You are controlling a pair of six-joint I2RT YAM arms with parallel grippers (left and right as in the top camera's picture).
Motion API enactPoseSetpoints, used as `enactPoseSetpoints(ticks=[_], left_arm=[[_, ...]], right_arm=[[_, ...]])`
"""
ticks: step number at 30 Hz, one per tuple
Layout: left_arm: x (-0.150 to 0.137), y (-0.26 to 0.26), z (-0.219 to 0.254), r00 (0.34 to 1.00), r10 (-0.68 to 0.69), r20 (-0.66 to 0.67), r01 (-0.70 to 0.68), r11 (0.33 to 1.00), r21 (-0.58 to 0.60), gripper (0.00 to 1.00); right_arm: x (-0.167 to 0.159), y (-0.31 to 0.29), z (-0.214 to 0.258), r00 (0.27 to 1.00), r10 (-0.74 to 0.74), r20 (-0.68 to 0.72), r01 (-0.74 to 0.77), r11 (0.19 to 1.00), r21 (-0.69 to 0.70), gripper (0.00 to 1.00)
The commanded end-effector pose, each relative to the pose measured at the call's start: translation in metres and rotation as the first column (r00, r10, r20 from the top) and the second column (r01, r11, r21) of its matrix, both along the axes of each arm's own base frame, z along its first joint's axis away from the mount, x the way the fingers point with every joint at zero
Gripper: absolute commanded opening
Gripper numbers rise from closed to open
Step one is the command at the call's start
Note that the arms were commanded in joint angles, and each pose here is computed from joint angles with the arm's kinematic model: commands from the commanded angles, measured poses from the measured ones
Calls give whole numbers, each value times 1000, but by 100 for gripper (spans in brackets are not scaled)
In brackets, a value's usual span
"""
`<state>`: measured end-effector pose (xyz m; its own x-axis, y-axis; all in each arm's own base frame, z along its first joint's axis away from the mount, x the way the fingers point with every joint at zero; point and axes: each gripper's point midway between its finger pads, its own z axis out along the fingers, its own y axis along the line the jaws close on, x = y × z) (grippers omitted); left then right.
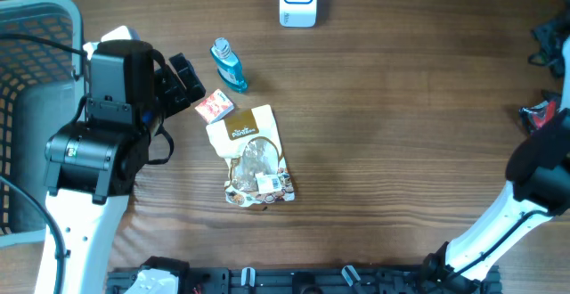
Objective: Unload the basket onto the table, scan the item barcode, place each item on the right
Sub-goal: 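Move the jar right and set it down at the table's right edge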
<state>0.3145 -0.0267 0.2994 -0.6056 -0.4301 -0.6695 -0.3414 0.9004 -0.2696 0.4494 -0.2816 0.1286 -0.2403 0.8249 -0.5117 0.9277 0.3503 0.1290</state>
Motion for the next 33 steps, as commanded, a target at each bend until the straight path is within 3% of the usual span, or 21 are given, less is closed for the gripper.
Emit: enactPoseSetpoints(ticks=[1, 9, 17, 26, 33], left_arm=[[-1, 4, 9, 1000, 4, 25, -4, 1000, 15, 100], [-1, 4, 9, 1000, 4, 25, -4, 1000, 15, 100], [-1, 4, 9, 1000, 4, 25, -4, 1000, 15, 100], [-1, 4, 9, 1000, 4, 25, -4, 1000, 15, 100], [-1, 4, 9, 1000, 4, 25, -4, 1000, 15, 100]], right_arm=[[10, 3, -44, 1000, 2, -4, -2, 995, 98, 53], [13, 11, -105, 998, -51, -44, 59, 979, 197, 56], [-8, 4, -117, 980, -180, -85, 196, 949, 247, 61], [-42, -11, -121, 949, -277, -147, 309, 907, 287, 100], [-23, -6, -75, 987, -155, -44, 161, 931, 329, 100]])
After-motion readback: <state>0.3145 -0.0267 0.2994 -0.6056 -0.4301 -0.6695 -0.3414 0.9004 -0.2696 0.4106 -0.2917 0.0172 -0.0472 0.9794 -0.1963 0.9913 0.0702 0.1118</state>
